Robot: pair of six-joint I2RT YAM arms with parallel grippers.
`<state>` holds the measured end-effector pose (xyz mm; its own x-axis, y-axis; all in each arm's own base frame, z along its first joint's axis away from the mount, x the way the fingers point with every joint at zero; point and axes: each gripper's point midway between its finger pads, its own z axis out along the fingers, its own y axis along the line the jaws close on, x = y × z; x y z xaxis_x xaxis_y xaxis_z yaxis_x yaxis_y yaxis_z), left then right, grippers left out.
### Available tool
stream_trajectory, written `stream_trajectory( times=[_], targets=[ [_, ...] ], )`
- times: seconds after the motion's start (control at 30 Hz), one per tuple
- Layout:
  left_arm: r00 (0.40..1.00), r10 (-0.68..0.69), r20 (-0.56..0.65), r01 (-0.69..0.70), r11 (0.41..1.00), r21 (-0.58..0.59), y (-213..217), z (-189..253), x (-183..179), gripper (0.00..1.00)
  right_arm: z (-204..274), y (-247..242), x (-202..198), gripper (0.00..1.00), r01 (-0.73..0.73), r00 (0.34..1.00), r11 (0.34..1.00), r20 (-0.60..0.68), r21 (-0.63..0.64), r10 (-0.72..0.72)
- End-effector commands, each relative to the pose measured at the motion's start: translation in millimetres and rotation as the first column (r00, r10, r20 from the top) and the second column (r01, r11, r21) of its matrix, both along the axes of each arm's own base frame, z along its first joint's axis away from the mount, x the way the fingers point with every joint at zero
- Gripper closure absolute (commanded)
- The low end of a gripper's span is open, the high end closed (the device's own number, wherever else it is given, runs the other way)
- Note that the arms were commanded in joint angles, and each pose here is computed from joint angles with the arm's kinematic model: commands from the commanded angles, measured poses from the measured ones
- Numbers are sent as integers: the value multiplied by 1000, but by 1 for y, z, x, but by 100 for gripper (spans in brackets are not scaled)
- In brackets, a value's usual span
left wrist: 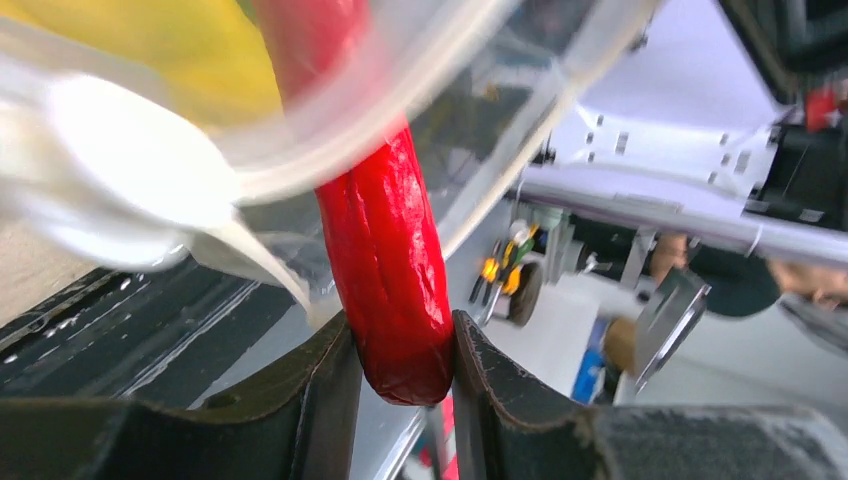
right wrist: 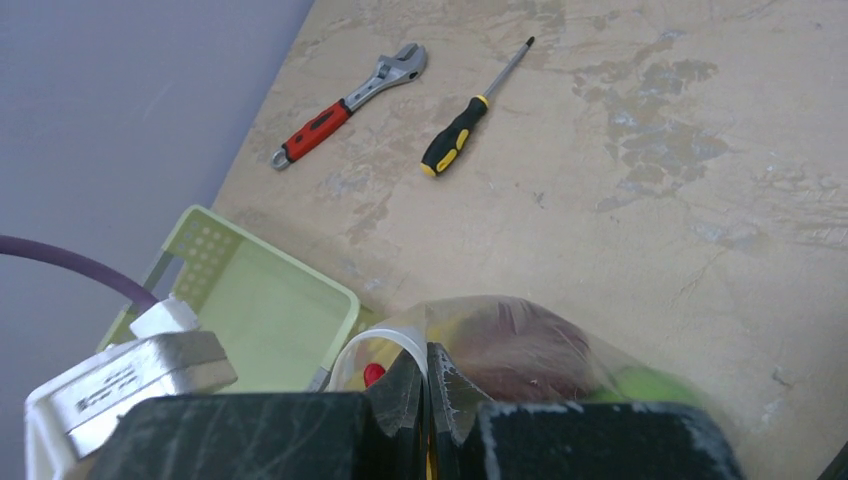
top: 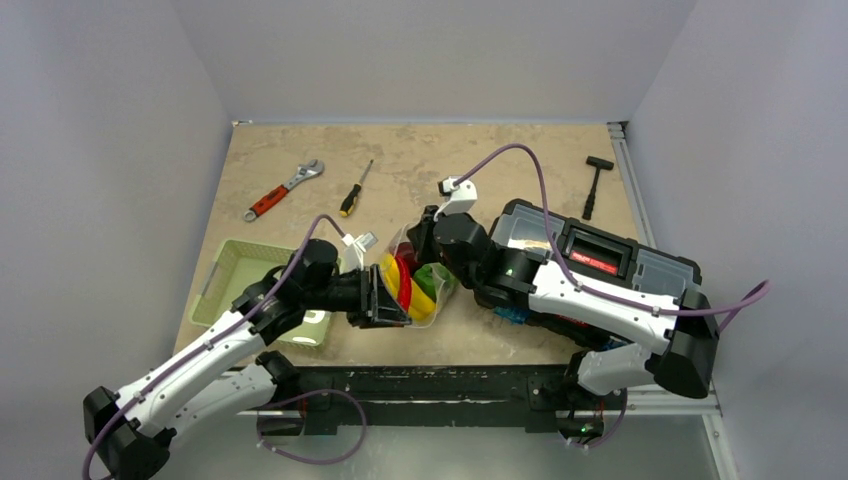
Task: Place the food in the zip-top bag and seal the zipper
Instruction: Place the fake vegetable in the zipper food storage bag.
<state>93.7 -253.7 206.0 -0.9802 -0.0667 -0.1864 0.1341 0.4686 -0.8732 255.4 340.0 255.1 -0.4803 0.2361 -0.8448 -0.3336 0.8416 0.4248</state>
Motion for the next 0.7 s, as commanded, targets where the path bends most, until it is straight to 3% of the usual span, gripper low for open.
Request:
stream_trajectory(
  times=[0.0, 0.13, 0.27, 0.43, 0.53, 0.67],
  targets=[
    [969, 217, -114, -226, 972, -71, -15, 11, 34, 98, 30, -7, 1, 100, 54, 998, 986, 23, 160, -58],
    [895, 397, -206, -404, 915, 6, -4, 1, 51, 100, 34, -7, -2, 100, 44, 999, 979, 21, 198, -49],
    [784, 541, -303, -570, 822, -6, 4, 3, 68, 100, 31, -4, -6, 100, 28, 999, 975, 8, 219, -31],
    [767, 552, -328, -583, 812, 4, -6, 19, 81, 94, 35, -2, -10, 100, -2, 1000, 974, 14, 224, -1],
    [785, 528, -325, -553, 833, 16, -16, 25, 84, 76, 38, -4, -10, 100, -4, 1000, 974, 20, 228, -1],
    [791, 521, -321, -540, 841, 35, -15, 24, 81, 37, 43, -3, -13, 100, -24, 999, 968, 30, 250, 17]
  ],
)
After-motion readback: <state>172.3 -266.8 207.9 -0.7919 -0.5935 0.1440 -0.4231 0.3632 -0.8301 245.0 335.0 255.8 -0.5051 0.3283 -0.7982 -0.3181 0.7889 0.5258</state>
